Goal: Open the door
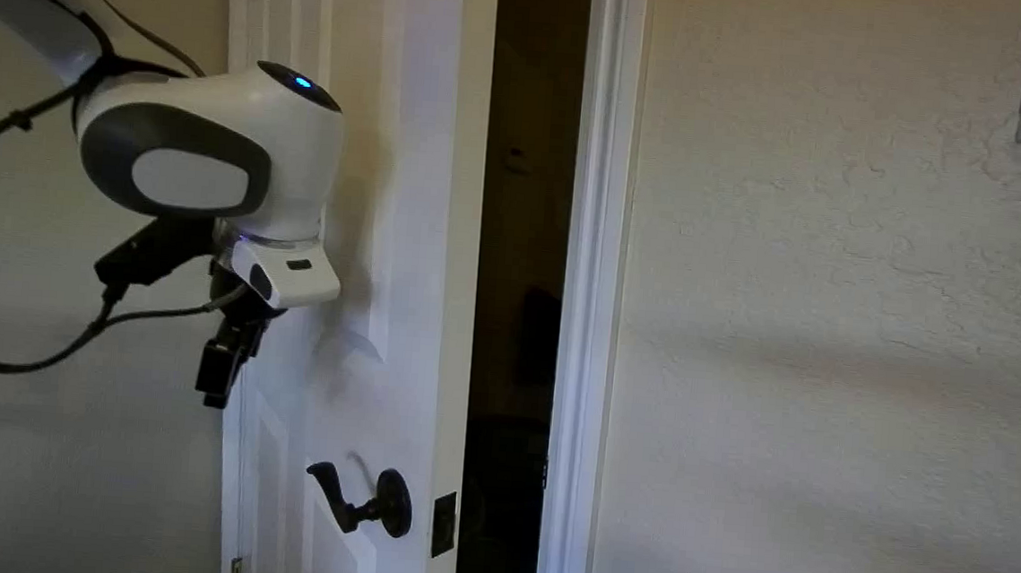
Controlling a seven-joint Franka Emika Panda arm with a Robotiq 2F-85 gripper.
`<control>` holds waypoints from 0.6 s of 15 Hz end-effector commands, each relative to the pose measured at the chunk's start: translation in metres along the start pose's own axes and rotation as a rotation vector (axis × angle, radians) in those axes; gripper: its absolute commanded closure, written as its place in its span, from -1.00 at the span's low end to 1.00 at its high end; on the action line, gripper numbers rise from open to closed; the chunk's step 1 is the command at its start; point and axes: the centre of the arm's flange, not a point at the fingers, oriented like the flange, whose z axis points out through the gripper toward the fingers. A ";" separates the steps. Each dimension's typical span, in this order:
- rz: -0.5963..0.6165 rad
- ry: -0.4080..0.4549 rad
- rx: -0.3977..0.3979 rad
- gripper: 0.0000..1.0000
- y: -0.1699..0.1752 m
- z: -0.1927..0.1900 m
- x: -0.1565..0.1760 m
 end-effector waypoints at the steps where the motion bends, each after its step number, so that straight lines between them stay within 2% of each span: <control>1: -0.089 -0.171 -0.005 -1.00 -0.001 -0.029 -0.022; 3: -0.113 -0.213 -0.030 -1.00 0.004 -0.041 -0.028; 5: -0.102 -0.209 -0.068 -1.00 0.015 -0.052 -0.028; 7: -0.075 -0.191 -0.089 -1.00 0.026 -0.061 -0.022; 9: -0.021 -0.134 -0.104 -1.00 0.040 -0.070 -0.013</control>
